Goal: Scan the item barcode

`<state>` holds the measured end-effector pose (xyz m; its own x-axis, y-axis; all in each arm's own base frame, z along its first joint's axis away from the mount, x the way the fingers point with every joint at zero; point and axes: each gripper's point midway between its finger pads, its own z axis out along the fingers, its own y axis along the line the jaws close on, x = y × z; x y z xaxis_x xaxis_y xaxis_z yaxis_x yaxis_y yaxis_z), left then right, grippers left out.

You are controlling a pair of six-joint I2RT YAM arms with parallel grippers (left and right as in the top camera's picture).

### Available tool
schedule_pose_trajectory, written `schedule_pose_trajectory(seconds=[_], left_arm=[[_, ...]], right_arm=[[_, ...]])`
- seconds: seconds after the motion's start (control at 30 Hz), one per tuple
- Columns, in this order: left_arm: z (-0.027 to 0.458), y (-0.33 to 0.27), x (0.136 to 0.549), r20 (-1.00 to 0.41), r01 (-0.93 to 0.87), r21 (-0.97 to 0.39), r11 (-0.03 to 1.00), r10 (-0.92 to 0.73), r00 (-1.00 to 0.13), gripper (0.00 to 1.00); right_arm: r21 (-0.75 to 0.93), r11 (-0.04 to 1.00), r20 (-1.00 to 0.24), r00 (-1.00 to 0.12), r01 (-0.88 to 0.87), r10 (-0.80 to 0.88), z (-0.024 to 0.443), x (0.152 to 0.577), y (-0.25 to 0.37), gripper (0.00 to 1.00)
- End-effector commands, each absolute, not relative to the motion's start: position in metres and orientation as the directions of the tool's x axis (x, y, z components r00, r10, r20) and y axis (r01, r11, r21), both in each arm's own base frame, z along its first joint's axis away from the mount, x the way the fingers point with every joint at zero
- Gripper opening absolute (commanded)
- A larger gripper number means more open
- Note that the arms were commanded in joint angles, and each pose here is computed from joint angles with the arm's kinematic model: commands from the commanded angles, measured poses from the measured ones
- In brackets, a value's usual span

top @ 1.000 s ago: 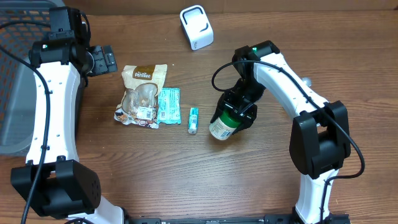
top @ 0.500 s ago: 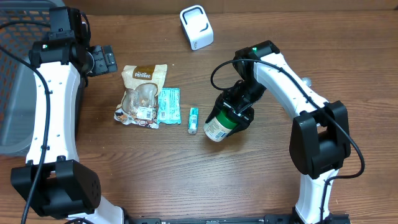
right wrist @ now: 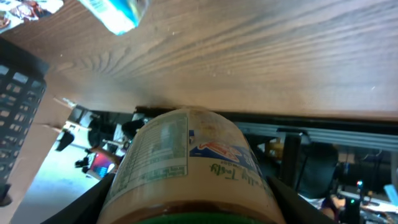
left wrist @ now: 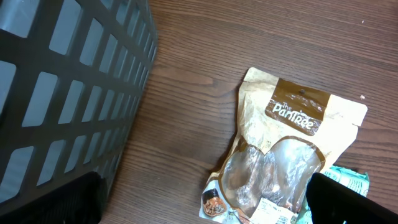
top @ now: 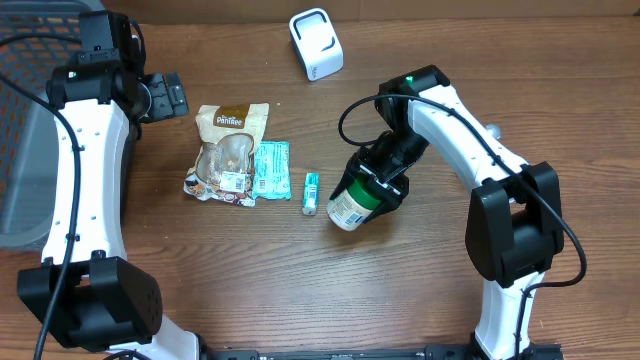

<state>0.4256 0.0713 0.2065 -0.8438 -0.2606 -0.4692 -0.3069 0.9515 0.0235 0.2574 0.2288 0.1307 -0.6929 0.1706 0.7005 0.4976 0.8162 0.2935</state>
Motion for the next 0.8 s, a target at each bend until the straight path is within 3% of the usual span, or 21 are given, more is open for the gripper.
schedule_pose_trajectory(seconds=[0.0,0.77], left_arm=[[0.2131,0.0772,0.4269,-0.486,-0.318,0.034,0.948,-0.262,-0.834,1.00],[0.2131,0.0772,0.4269,-0.486,-0.318,0.034,0.948,-0.262,-0.834,1.00]], right_arm=[[0.354,0.778,0.717,-0.684,0.519,0.130,0.1475,0.2591,0.2409,0.34],[0.365,0.751,0.742,-0.659,0.550,0.122,0.1542,0.2587,0.2468,0.34]])
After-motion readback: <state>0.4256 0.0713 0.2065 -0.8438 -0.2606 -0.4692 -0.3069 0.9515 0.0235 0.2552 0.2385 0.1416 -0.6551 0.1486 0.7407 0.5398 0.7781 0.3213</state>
